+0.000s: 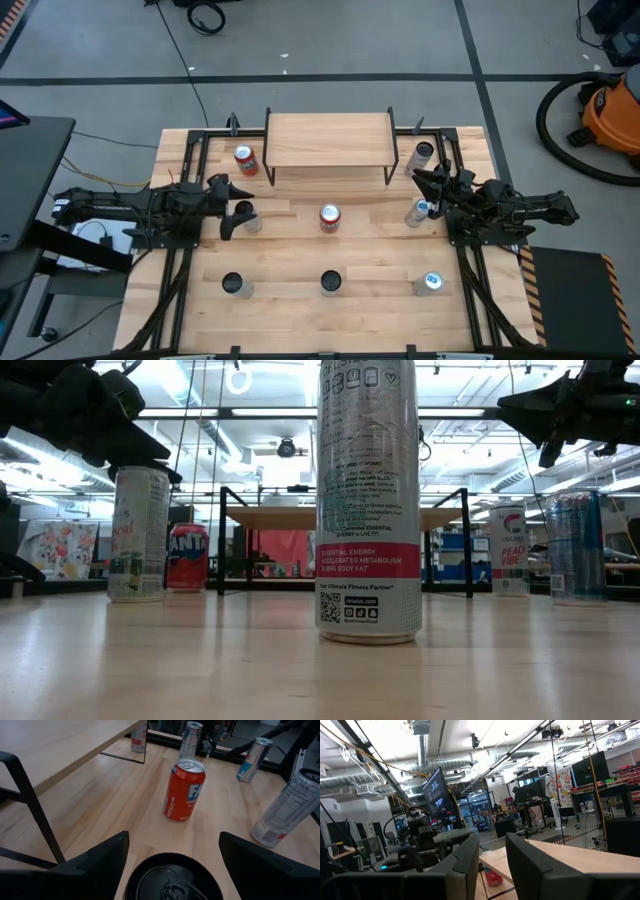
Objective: Place canned beverage on shelf
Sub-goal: Put the top white yellow soda can on the shelf
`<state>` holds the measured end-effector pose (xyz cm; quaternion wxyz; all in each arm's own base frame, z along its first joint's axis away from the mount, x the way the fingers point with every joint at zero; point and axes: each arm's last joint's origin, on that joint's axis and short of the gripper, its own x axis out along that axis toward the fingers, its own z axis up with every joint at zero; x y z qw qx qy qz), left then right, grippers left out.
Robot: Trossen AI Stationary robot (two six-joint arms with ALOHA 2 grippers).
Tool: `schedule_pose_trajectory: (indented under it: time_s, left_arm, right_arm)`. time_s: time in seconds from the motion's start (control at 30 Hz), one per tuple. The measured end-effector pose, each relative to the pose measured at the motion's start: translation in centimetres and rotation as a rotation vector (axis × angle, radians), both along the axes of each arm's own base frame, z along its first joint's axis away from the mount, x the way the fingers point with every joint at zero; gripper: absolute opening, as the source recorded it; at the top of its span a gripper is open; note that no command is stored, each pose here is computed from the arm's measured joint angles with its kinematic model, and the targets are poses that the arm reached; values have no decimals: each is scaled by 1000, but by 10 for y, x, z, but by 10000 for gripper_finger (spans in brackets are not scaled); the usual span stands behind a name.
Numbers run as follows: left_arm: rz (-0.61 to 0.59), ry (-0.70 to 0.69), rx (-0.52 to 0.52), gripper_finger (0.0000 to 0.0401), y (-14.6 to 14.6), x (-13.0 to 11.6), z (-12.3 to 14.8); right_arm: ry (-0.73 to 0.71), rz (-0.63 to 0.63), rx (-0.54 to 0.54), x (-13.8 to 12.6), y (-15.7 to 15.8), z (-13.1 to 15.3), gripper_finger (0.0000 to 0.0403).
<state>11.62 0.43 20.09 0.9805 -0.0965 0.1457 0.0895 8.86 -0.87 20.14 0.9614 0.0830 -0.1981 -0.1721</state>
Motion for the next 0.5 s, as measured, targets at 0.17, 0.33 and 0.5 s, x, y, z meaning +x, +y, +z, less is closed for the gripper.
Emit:
schedule_pose_trajectory:
  time_s: [0.17,0.33,0.5]
  left_arm:
    - [-15,-1,-2,321,0,0,0]
    - [-40,-1,4,321,-1,0,0]
    - [1,13,-1,321,0,0,-1]
  right_arm:
    - [0,0,0,0,0,0,107]
    - [0,0,0,0,0,0,107]
    - [0,0,0,0,0,0,107]
